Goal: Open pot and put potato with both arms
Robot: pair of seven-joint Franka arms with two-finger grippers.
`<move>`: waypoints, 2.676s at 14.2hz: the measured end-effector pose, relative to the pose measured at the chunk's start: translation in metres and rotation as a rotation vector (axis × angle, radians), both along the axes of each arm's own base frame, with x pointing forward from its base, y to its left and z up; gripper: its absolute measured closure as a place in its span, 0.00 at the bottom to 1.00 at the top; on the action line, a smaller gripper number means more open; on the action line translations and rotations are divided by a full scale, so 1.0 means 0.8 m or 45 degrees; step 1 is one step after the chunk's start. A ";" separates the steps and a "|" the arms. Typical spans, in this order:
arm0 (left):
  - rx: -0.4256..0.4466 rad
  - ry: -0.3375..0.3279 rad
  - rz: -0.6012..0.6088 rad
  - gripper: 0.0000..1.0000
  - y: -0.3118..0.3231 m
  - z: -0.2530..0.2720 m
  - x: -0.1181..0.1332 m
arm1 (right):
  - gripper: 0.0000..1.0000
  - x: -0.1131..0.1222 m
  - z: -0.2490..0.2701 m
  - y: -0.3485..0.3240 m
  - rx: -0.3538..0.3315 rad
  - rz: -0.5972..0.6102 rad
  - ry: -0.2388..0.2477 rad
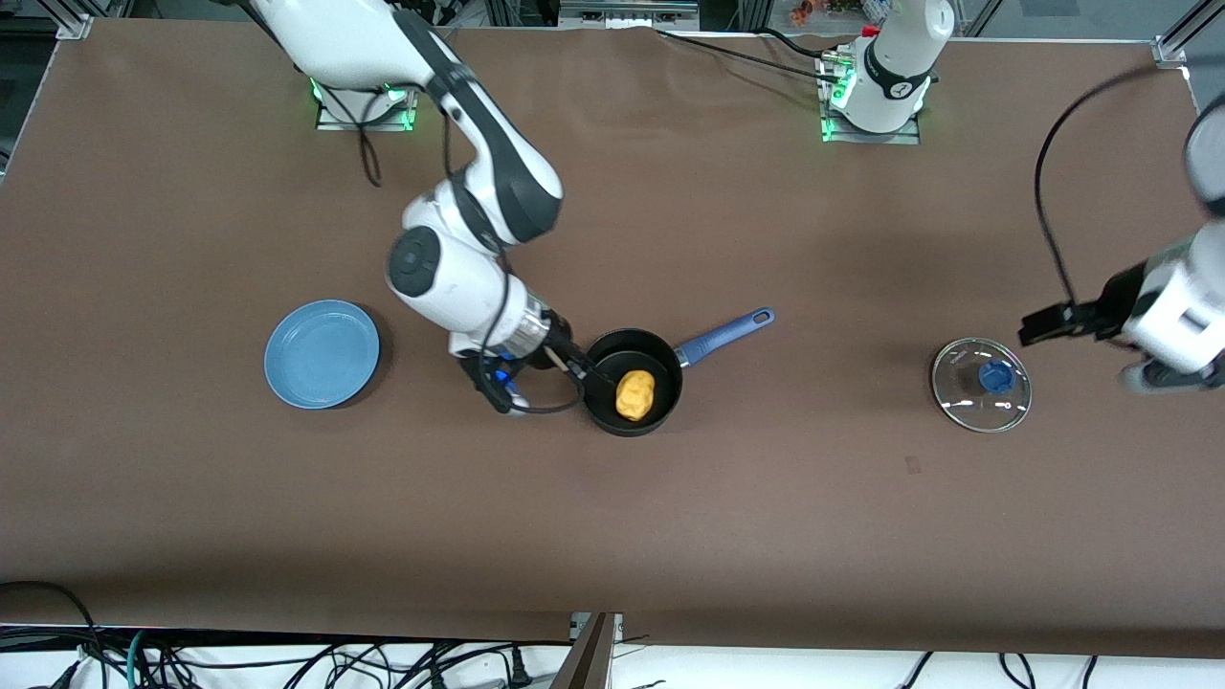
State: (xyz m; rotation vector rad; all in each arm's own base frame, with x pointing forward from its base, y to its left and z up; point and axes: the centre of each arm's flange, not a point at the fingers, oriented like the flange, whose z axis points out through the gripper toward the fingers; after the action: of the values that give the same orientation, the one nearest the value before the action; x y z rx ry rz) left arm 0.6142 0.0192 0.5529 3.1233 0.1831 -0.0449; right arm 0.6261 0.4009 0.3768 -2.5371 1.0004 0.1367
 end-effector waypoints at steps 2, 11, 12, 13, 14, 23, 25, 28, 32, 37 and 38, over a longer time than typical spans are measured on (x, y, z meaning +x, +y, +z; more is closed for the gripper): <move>-0.001 0.004 -0.002 0.00 -0.005 0.041 -0.028 | 0.00 0.007 0.044 -0.052 -0.072 0.054 0.001; -0.007 0.159 -0.055 0.00 -0.035 0.034 -0.040 | 0.00 -0.069 0.192 -0.285 -0.385 0.591 -0.043; -0.007 0.162 -0.061 0.00 -0.038 0.032 -0.037 | 0.00 -0.079 0.212 -0.316 -0.394 0.651 -0.034; -0.008 0.165 -0.065 0.00 -0.041 0.029 -0.035 | 0.00 -0.086 0.226 -0.352 -0.399 0.708 -0.033; -0.008 0.170 -0.068 0.00 -0.043 0.026 -0.033 | 0.00 -0.089 0.237 -0.388 -0.412 0.765 -0.039; -0.009 0.167 -0.073 0.00 -0.045 0.029 -0.028 | 0.00 -0.100 0.293 -0.462 -0.502 0.993 -0.065; -0.008 0.169 -0.089 0.00 -0.055 0.028 -0.028 | 0.00 -0.101 0.290 -0.457 -0.497 1.006 -0.045; -0.008 0.172 -0.093 0.00 -0.058 0.026 -0.027 | 0.00 -0.098 0.281 -0.464 -0.499 0.996 -0.014; -0.009 0.183 -0.092 0.00 -0.057 0.020 -0.024 | 0.00 -0.091 0.270 -0.486 -0.491 0.963 0.013; -0.010 0.192 -0.092 0.00 -0.057 0.014 -0.020 | 0.00 -0.091 0.277 -0.489 -0.498 0.954 0.000; -0.011 0.184 -0.092 0.00 -0.057 0.016 -0.017 | 0.00 -0.090 0.283 -0.490 -0.504 0.950 -0.012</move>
State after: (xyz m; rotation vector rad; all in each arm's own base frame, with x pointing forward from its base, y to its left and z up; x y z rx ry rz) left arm 0.6004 -0.0264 0.5656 3.1171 0.0713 -0.2723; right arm 0.5542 0.0090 0.6029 -3.1473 0.0200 0.1432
